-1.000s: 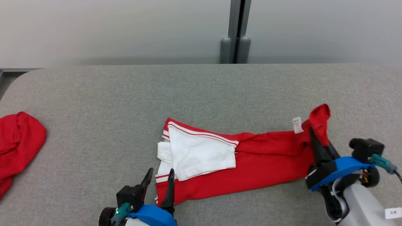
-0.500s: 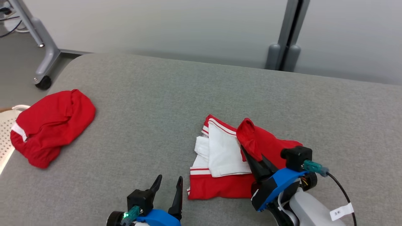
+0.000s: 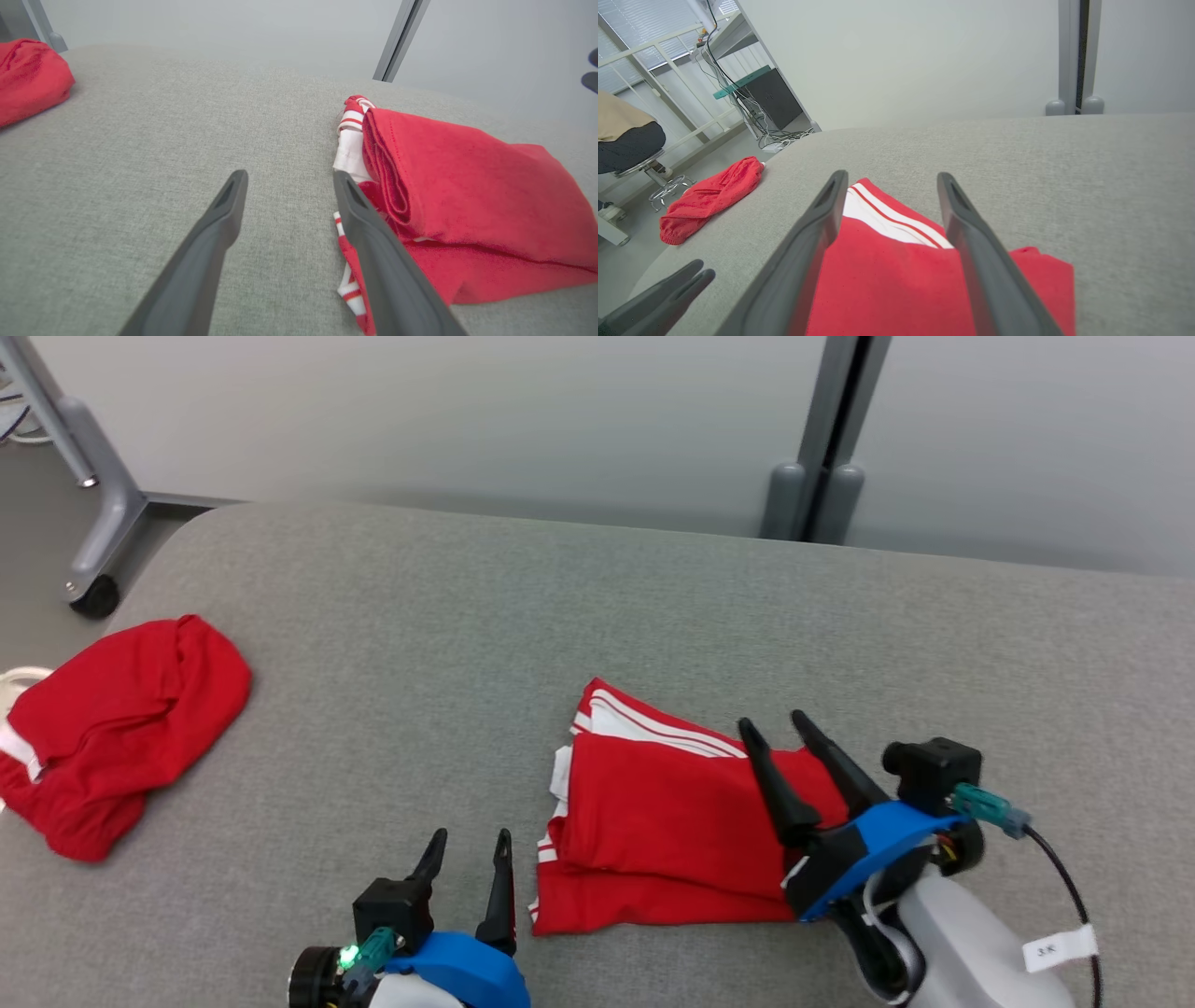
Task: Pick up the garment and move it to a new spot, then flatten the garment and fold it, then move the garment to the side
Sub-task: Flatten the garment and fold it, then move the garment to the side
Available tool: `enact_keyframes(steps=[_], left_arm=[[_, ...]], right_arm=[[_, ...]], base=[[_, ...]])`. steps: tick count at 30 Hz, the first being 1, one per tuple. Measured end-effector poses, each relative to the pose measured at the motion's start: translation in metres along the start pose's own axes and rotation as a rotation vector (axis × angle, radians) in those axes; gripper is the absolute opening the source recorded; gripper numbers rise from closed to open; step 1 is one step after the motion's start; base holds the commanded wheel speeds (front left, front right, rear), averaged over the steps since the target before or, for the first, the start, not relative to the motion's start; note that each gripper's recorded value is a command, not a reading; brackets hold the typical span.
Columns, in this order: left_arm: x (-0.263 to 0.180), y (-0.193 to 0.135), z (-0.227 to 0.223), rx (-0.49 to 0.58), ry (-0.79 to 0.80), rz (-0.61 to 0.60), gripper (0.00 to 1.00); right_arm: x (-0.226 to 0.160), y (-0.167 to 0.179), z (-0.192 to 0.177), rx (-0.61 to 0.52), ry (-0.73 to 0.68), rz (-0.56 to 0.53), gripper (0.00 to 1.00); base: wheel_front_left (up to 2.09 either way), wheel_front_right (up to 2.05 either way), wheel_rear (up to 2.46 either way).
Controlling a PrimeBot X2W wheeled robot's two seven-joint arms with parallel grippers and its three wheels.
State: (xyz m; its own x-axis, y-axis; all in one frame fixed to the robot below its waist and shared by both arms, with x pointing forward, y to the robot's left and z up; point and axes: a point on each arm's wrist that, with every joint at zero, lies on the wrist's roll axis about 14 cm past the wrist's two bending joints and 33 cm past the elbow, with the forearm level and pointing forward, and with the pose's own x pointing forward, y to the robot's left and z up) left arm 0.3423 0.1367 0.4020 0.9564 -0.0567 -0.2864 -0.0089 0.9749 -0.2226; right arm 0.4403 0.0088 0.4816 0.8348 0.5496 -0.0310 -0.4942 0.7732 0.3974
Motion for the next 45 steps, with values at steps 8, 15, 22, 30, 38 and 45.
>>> enact_keyframes(steps=[8, 15, 22, 30, 38, 45], left_arm=[[0.012, -0.017, 0.019, 0.081, -0.063, -0.048, 1.0], [0.005, -0.02, 0.019, 0.115, -0.078, -0.054, 1.0], [-0.004, -0.02, 0.017, 0.121, -0.082, -0.058, 1.0], [-0.007, -0.018, 0.016, 0.115, -0.081, -0.055, 1.0], [-0.008, -0.017, 0.014, 0.109, -0.076, -0.05, 1.0], [-0.011, -0.002, 0.008, 0.097, -0.057, 0.003, 1.0]], right_arm=[[-0.072, -0.097, 0.02, -0.11, -0.062, -0.312, 1.0], [-0.126, -0.121, 0.013, -0.138, -0.063, -0.462, 1.0], [-0.154, -0.124, -0.002, -0.119, -0.042, -0.523, 1.0], [-0.148, -0.117, -0.009, -0.115, -0.021, -0.502, 1.0], [-0.119, -0.1, -0.03, -0.099, 0.052, -0.415, 1.0], [-0.068, -0.086, -0.039, -0.075, 0.102, -0.32, 1.0]], base=[[0.0, 0.0, 0.0], [0.0, 0.0, 0.0], [0.0, 0.0, 0.0], [0.0, 0.0, 0.0], [0.0, 0.0, 0.0], [0.0, 0.0, 0.0]])
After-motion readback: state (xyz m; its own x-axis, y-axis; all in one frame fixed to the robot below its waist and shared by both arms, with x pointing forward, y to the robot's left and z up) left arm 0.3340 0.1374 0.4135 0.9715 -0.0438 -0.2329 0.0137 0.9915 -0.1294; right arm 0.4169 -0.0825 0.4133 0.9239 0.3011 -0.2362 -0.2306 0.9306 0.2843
